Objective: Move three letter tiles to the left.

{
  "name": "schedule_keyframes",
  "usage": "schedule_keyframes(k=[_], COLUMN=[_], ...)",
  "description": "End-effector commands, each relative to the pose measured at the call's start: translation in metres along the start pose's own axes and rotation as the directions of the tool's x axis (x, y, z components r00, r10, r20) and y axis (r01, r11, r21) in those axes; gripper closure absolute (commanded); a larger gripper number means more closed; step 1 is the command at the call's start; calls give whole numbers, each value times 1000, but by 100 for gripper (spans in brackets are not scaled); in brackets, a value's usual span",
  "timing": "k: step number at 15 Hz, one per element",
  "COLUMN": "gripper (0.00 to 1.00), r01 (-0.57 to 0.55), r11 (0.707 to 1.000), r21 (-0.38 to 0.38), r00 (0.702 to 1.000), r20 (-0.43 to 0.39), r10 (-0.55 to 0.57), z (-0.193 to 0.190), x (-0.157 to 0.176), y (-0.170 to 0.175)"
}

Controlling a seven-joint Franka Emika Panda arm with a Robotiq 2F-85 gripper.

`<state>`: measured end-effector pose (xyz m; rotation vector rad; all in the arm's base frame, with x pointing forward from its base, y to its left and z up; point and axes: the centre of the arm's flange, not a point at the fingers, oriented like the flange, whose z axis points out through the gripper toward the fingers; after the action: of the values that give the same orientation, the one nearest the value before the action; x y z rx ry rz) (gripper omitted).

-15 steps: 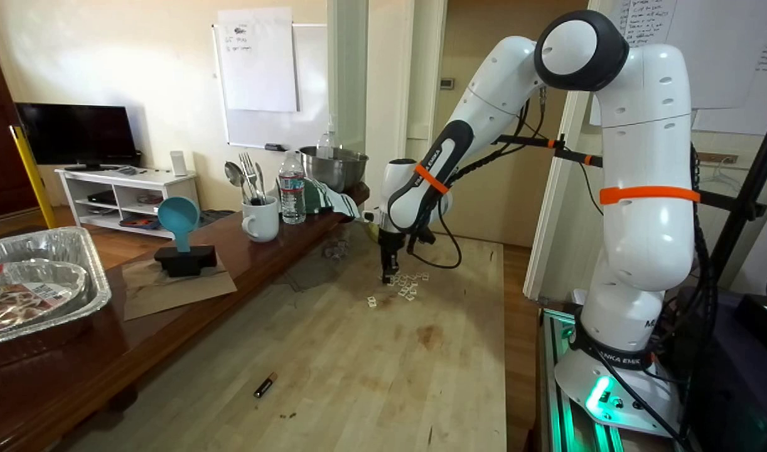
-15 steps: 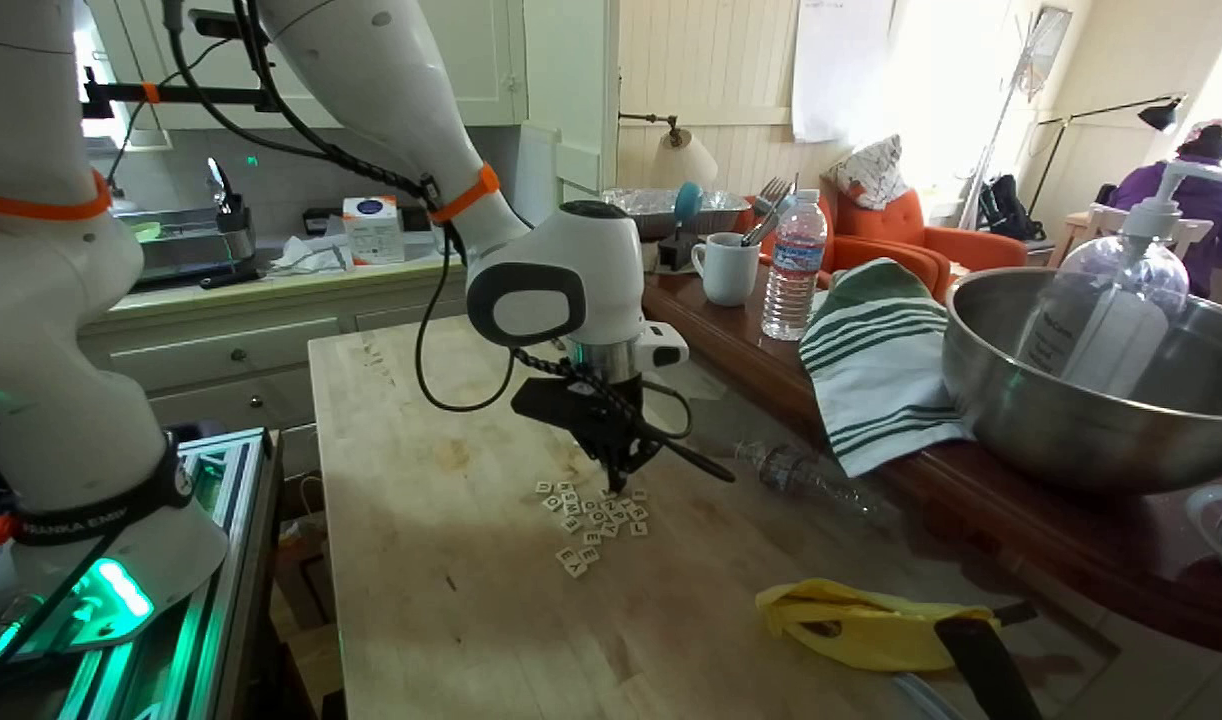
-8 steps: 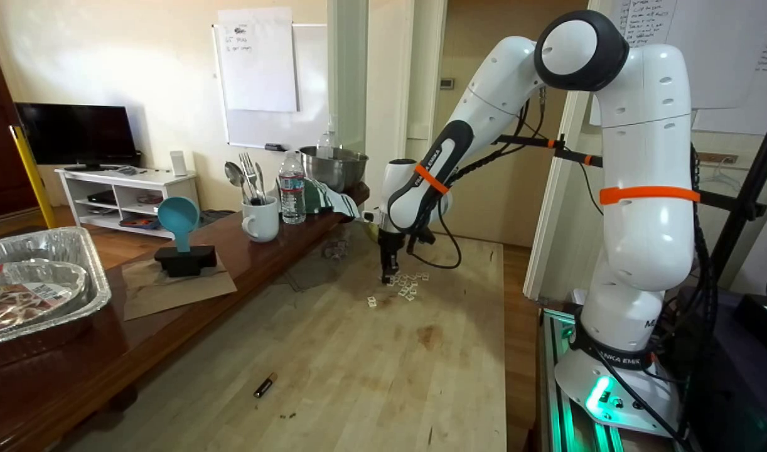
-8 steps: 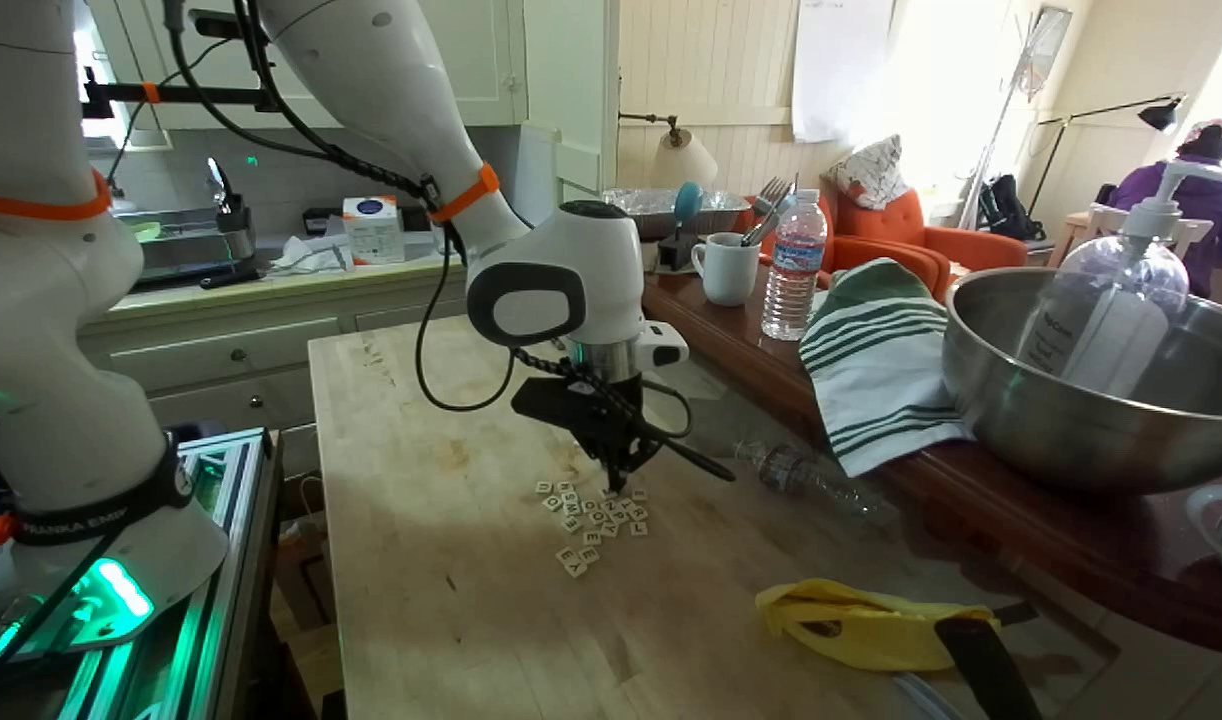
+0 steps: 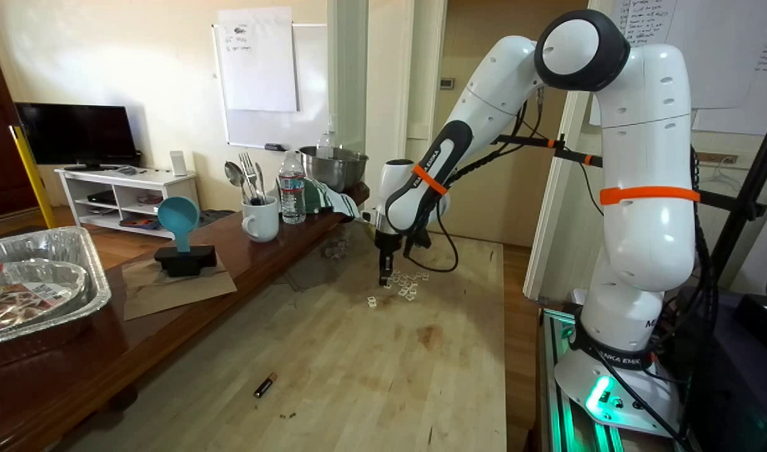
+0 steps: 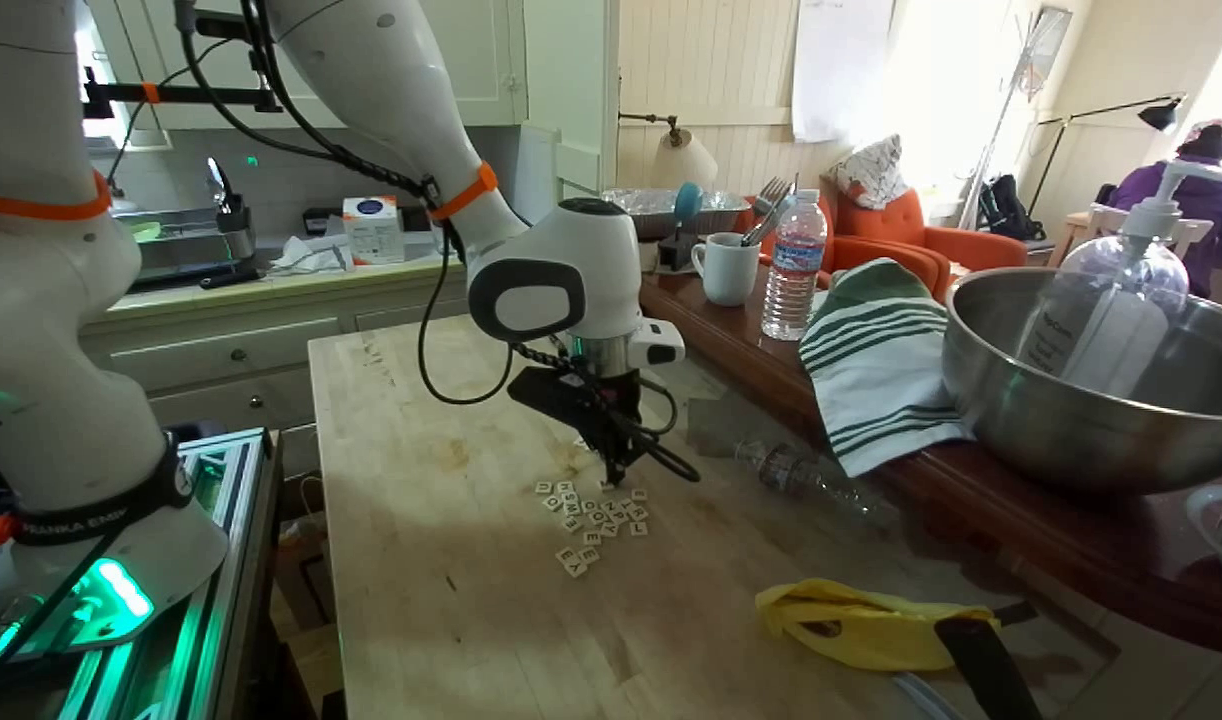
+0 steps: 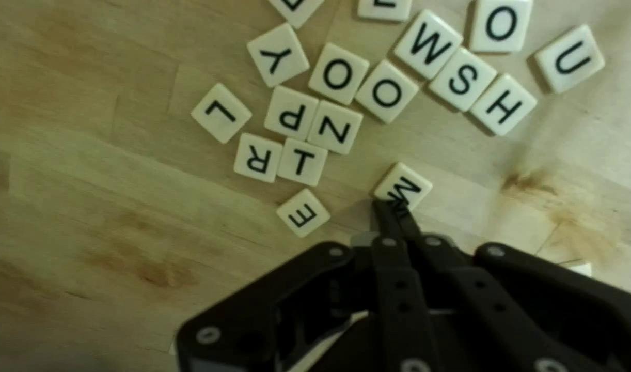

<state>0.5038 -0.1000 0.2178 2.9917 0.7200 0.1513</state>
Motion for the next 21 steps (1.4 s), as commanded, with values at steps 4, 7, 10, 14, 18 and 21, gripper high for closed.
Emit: schedule_keyframes(k=[4, 7, 10, 14, 18, 21], gripper=[100, 100, 100, 100, 100, 100], r01=[-203, -275, -324, -398, -450, -492], r11=[979, 961, 946, 916, 889, 865], r21=[4, 17, 28, 60, 88, 97], r00=[979, 961, 946, 917, 893, 870], r20=[-6, -9, -7, 8, 17, 19], r10=[203, 275, 324, 398, 451, 493], z=[15, 16, 16, 17, 18, 17], x=[19, 25, 30, 32, 34, 34], y=[-14, -17, -21, -24, -26, -27])
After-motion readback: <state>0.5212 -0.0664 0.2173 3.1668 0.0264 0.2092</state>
